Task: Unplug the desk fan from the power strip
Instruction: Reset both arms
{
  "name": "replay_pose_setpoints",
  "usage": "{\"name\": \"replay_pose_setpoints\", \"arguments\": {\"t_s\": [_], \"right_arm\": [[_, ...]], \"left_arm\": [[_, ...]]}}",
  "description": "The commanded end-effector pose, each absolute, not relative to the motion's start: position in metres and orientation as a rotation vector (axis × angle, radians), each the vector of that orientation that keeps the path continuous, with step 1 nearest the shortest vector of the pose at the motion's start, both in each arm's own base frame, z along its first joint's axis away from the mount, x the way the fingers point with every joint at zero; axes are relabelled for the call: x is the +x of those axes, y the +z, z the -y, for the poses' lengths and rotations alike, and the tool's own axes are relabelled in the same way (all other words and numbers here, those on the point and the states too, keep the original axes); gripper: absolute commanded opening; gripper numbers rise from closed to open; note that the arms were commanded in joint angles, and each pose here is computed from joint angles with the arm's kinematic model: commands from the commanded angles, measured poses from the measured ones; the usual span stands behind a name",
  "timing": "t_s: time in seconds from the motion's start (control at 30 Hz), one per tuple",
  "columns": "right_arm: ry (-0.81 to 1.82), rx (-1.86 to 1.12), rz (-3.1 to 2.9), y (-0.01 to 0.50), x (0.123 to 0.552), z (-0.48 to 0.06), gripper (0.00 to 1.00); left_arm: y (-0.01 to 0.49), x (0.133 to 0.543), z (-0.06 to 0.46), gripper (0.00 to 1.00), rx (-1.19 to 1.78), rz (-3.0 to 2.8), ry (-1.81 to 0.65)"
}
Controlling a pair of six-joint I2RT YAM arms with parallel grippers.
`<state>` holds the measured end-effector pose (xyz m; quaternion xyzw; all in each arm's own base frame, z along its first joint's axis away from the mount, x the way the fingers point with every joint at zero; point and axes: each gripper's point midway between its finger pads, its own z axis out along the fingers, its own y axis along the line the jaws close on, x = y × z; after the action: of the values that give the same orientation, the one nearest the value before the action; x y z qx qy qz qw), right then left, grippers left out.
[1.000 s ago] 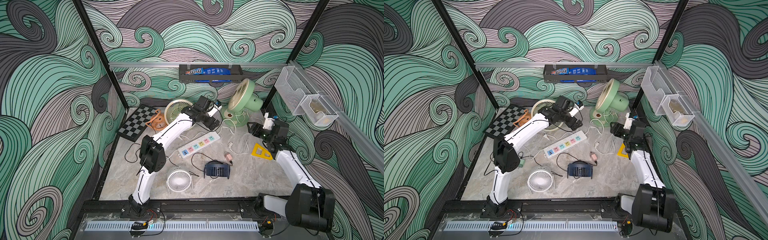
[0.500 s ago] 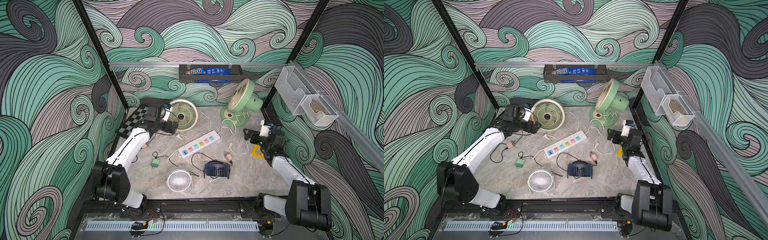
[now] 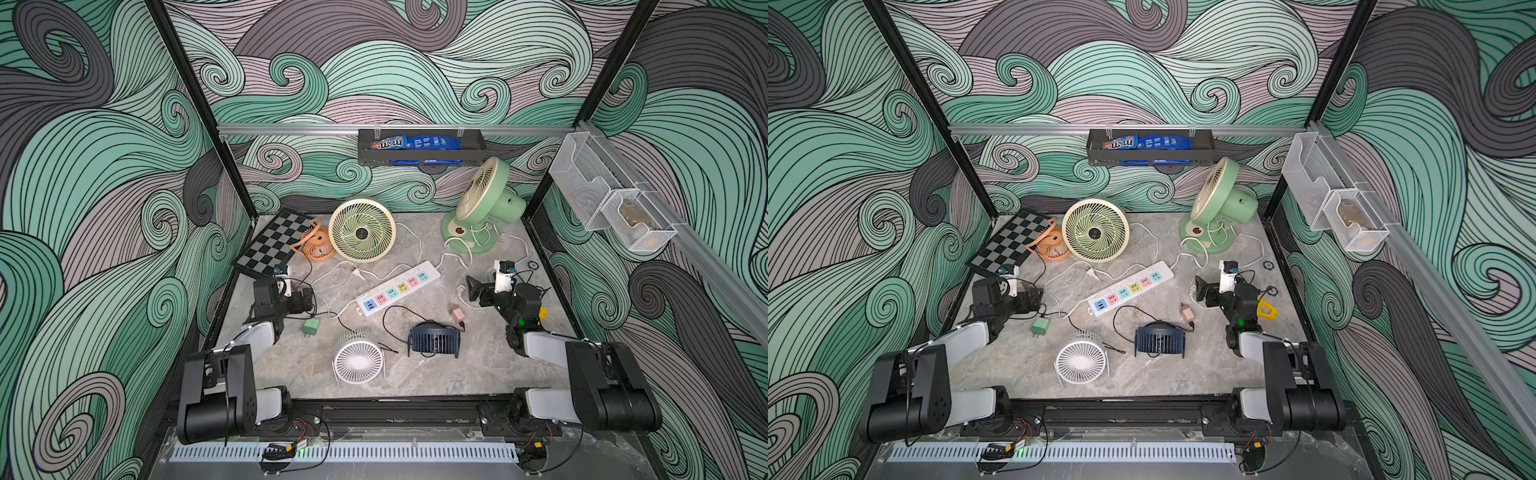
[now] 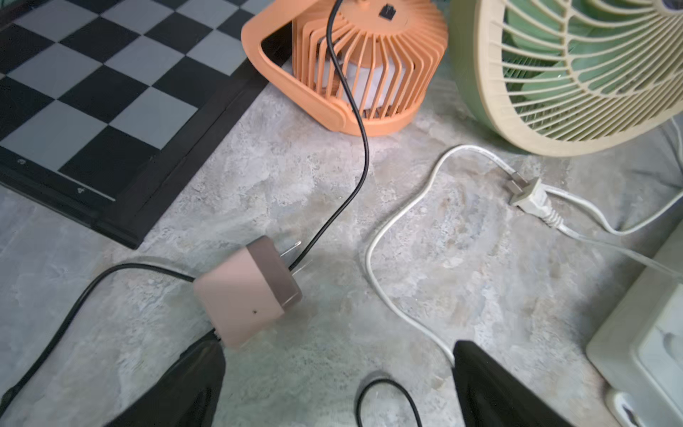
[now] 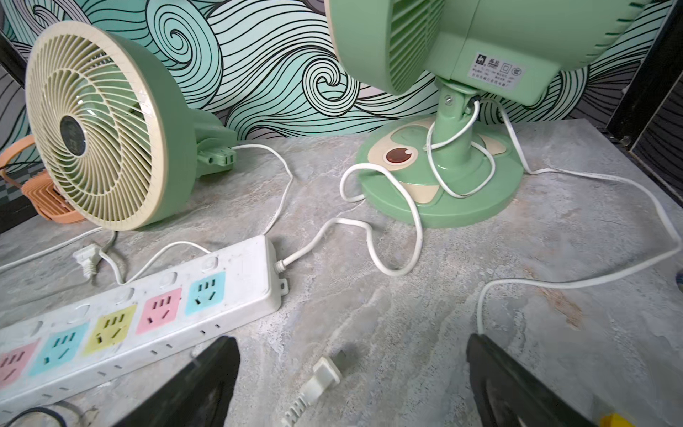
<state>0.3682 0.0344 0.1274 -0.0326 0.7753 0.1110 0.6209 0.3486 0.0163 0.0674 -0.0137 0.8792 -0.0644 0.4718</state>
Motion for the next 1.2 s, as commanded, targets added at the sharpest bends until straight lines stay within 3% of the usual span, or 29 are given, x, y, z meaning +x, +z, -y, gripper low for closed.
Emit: {"name": "replay_pose_setpoints", "arguments": {"t_s": [0.0,0.3,1.17], "right_arm": [[0.195,-0.116,-1.589,0.168,0.369,-0.034,0.99],[0.107,-0.123,-1.508,0.168,0.361,-0.032,0.99],[0.071,-0.1,-1.55,0.155,0.377,-0.034,0.99]], "left_arm": [[0.131,0.377,-0.012,0.99,0.021,-1.799,-0.178],[0.099,0.374,-0.015,0.99,-0.028,-1.767,-0.114],[0.099,0.377,-0.024,0.99,-0.084,-1.765,-0.061]]}}
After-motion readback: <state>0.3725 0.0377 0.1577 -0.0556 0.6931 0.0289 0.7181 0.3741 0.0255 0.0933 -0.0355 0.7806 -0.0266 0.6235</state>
